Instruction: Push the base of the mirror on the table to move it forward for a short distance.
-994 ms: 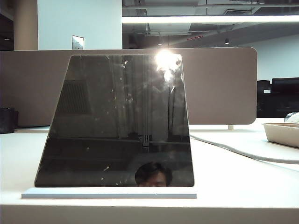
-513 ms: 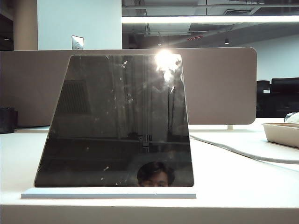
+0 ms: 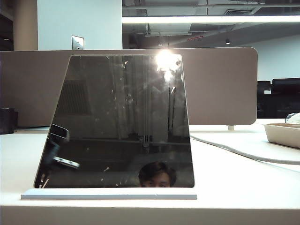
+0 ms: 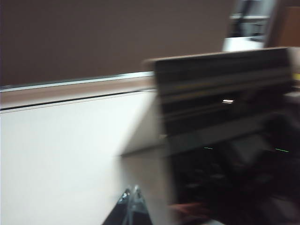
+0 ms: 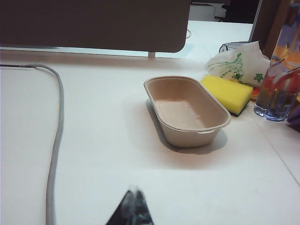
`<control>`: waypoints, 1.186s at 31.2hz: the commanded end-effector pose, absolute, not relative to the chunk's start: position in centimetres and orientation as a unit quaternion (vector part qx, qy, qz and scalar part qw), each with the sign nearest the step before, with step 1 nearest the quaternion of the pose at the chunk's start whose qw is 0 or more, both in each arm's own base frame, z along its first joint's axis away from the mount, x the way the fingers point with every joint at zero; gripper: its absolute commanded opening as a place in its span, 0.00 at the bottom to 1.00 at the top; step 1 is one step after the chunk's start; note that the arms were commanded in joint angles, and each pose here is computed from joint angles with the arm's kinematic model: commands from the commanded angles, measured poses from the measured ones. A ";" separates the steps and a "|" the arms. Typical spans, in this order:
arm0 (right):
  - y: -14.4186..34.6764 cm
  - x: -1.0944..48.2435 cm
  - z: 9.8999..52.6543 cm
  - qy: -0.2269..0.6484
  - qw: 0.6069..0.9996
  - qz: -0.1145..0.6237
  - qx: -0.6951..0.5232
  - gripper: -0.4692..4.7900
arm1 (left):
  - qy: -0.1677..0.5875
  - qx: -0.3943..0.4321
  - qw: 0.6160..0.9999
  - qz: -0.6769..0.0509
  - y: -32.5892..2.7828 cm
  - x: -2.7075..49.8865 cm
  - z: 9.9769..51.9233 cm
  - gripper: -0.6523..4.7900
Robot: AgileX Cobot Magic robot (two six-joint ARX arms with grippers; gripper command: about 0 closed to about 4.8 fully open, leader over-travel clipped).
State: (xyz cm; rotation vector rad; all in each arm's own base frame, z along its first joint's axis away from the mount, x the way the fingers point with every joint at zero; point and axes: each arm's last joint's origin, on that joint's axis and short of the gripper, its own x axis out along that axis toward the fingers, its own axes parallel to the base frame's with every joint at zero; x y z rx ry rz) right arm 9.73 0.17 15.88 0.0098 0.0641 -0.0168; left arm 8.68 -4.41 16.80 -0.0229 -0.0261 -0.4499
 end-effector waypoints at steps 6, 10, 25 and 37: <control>0.2 9.7 16.2 0.022 1.000 -0.007 0.004 0.08 | -0.018 -0.013 0.938 -0.345 -6.4 7.3 16.9 0.12; 0.2 9.7 16.2 0.022 1.000 -0.007 0.004 0.08 | -0.018 -0.014 0.932 -0.363 -6.7 7.1 16.9 0.12; 0.4 9.7 16.2 0.023 0.992 0.020 0.126 0.08 | -0.018 -0.014 0.932 -0.362 -6.7 7.1 16.9 0.12; 1.6 8.8 20.0 -0.056 0.911 0.275 0.303 0.08 | -0.018 -0.014 0.932 -0.362 -6.7 7.1 16.9 0.12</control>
